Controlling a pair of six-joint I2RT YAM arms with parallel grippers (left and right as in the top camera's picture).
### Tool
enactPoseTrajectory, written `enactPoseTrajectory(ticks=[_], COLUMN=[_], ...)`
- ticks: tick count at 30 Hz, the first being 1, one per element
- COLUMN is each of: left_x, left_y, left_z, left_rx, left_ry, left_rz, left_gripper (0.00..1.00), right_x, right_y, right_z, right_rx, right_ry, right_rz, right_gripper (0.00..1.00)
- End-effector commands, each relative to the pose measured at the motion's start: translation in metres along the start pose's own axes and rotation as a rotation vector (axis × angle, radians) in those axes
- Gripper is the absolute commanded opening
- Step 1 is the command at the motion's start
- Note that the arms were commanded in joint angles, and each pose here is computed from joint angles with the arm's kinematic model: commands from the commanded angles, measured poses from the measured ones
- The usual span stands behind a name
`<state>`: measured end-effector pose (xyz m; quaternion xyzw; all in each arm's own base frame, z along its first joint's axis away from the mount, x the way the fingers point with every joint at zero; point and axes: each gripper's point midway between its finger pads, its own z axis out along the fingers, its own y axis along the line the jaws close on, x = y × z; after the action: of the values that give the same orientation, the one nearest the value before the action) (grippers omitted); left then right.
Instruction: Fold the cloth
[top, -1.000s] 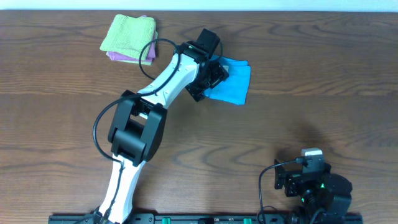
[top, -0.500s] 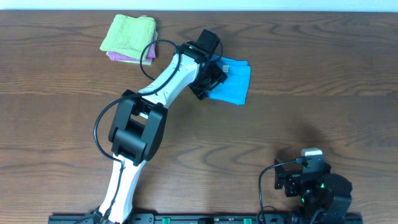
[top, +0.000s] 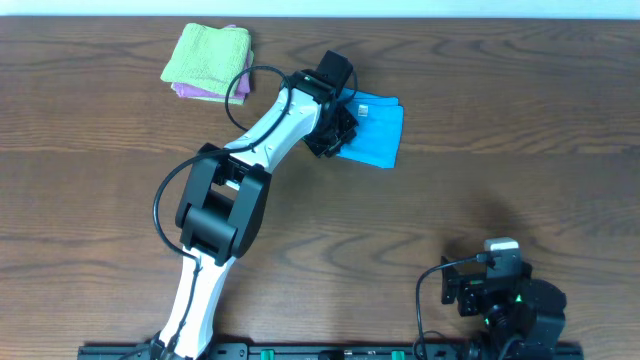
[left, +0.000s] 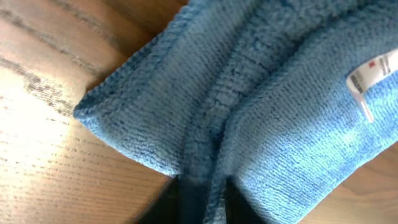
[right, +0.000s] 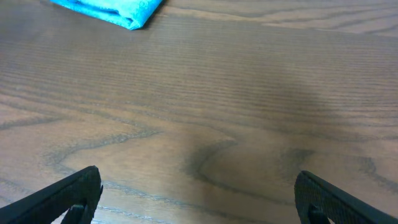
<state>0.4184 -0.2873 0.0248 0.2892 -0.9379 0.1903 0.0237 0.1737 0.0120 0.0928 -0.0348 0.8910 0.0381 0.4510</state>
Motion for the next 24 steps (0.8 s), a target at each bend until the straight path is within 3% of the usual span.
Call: enactPoseTrajectory(ticks=[1, 15, 24], left_x=[0.000, -0.026, -0.033], left_y=[0.008, -0.024, 0.001], left_z=[0.011, 0.007, -0.002], left_rx=[-0.030, 0.089, 0.013], left_ry=[-0.002, -0.114, -0.101], left_rz=[0.009, 0.147, 0.143], left_gripper=[0.06, 0.06, 0.06], right_x=[0.001, 0.001, 0.001], right_y=[-0.001, -0.001, -0.001], right_z=[0.000, 0.000, 0.000], right_rx=[0.005, 0.005, 0.005], right_ry=[-0.001, -0.002, -0.002], right_rz=[0.012, 0.012, 0.012], right_gripper=[0.99, 0.99, 0.99])
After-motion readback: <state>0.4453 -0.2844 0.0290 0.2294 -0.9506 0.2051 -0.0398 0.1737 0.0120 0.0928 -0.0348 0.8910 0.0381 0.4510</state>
